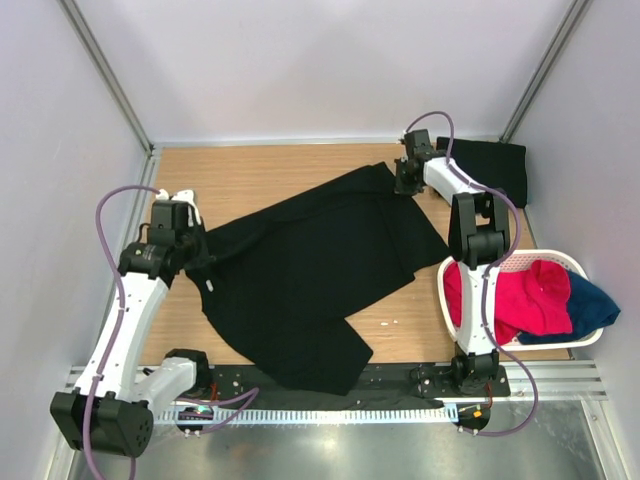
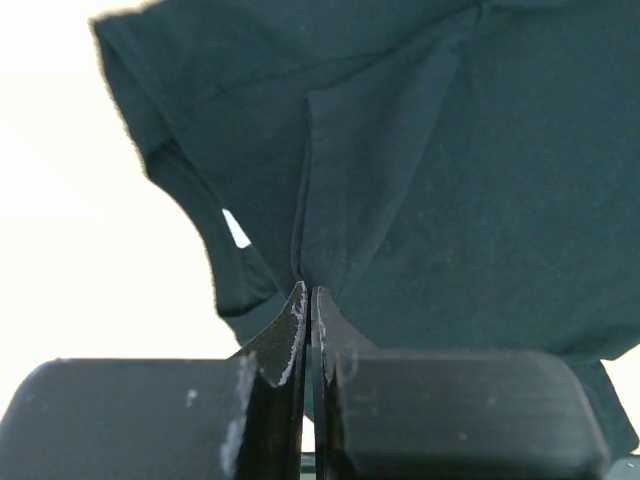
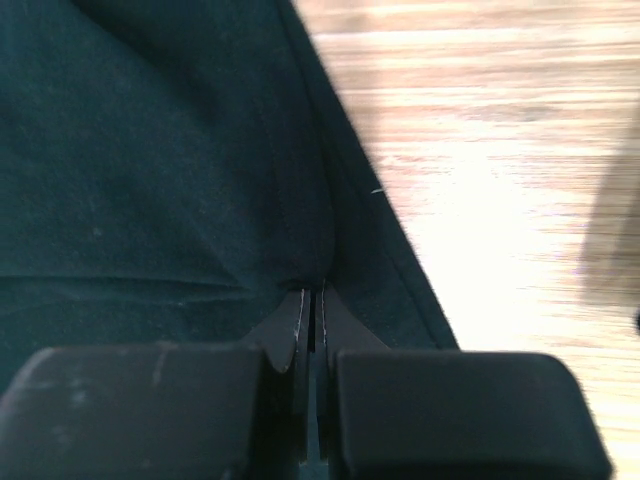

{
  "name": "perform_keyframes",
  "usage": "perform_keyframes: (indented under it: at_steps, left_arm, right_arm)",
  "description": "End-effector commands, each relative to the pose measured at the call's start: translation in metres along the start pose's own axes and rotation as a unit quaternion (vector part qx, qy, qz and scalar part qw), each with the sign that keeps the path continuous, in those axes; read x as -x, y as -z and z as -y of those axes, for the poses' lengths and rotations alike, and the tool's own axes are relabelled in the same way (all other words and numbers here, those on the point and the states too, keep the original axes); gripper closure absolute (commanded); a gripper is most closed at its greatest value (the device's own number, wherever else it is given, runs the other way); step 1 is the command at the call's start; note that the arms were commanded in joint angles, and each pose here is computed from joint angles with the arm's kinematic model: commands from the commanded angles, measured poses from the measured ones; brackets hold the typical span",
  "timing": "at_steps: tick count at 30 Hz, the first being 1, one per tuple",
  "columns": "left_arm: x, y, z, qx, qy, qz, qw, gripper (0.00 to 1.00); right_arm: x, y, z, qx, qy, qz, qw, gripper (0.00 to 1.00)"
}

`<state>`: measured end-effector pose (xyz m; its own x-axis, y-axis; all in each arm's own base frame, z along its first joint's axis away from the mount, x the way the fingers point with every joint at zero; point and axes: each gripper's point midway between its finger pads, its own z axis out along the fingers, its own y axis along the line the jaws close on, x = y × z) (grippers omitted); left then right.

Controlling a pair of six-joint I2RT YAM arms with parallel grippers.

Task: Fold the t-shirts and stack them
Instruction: Fold the tshirt

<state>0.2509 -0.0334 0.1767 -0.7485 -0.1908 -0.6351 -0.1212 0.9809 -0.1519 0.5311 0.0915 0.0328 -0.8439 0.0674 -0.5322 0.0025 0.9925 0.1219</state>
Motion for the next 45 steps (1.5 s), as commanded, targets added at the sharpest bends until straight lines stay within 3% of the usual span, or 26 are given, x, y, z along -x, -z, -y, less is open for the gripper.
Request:
perform_keyframes:
  at_steps: [1,5,17,25,30,33,34,36,37,38,40,45]
  left_arm:
    - [0.032,0.028,-0.007,0.023,-0.025,0.051,0.998,1.00]
    - [0.048,0.046,-0.017,0.054,-0.050,0.074,0.995,1.00]
    - [0.042,0.059,-0.046,0.112,-0.085,0.065,0.988,1.00]
    - [0.019,0.055,-0.032,0.056,-0.113,0.035,0.991,1.00]
    - [0.002,0.050,-0.001,-0.034,-0.137,0.004,0.990,1.00]
    - [0.001,0.052,0.005,-0.045,-0.147,-0.002,0.988,0.81]
    - [0.003,0.053,0.006,-0.045,-0.146,0.001,0.988,0.61]
    - [0.016,0.059,0.000,-0.019,-0.131,0.029,0.991,0.43]
    - [0.021,0.060,-0.001,-0.009,-0.109,0.037,0.993,0.28]
    - [0.028,0.061,-0.001,-0.004,-0.099,0.049,0.994,0.22]
    - [0.041,0.058,-0.004,0.021,-0.044,0.062,0.997,0.10]
    - [0.046,0.021,-0.003,0.051,0.130,0.004,0.990,0.13]
  right_arm:
    - [0.054,0.043,-0.001,0.002,-0.014,0.072,0.997,0.99]
    - [0.080,0.056,0.011,-0.021,-0.022,0.102,0.994,0.99]
    - [0.105,0.049,0.015,-0.014,-0.027,0.116,0.993,0.99]
    - [0.076,0.035,0.017,-0.015,-0.028,0.076,0.997,0.99]
    - [0.051,0.028,0.024,-0.027,-0.025,0.044,0.998,0.99]
    - [0.050,0.033,0.024,-0.025,-0.016,0.037,0.999,0.72]
    - [0.051,0.037,0.016,-0.005,-0.013,0.035,0.999,0.58]
    - [0.054,0.047,0.011,0.011,-0.004,0.034,0.999,0.40]
    - [0.058,0.055,0.003,0.028,-0.001,0.038,0.999,0.31]
    - [0.062,0.062,0.000,0.037,0.003,0.039,0.999,0.19]
    - [0.070,0.079,-0.006,0.051,0.007,0.051,0.997,0.16]
    - [0.096,0.105,-0.018,0.072,-0.003,0.100,0.992,0.15]
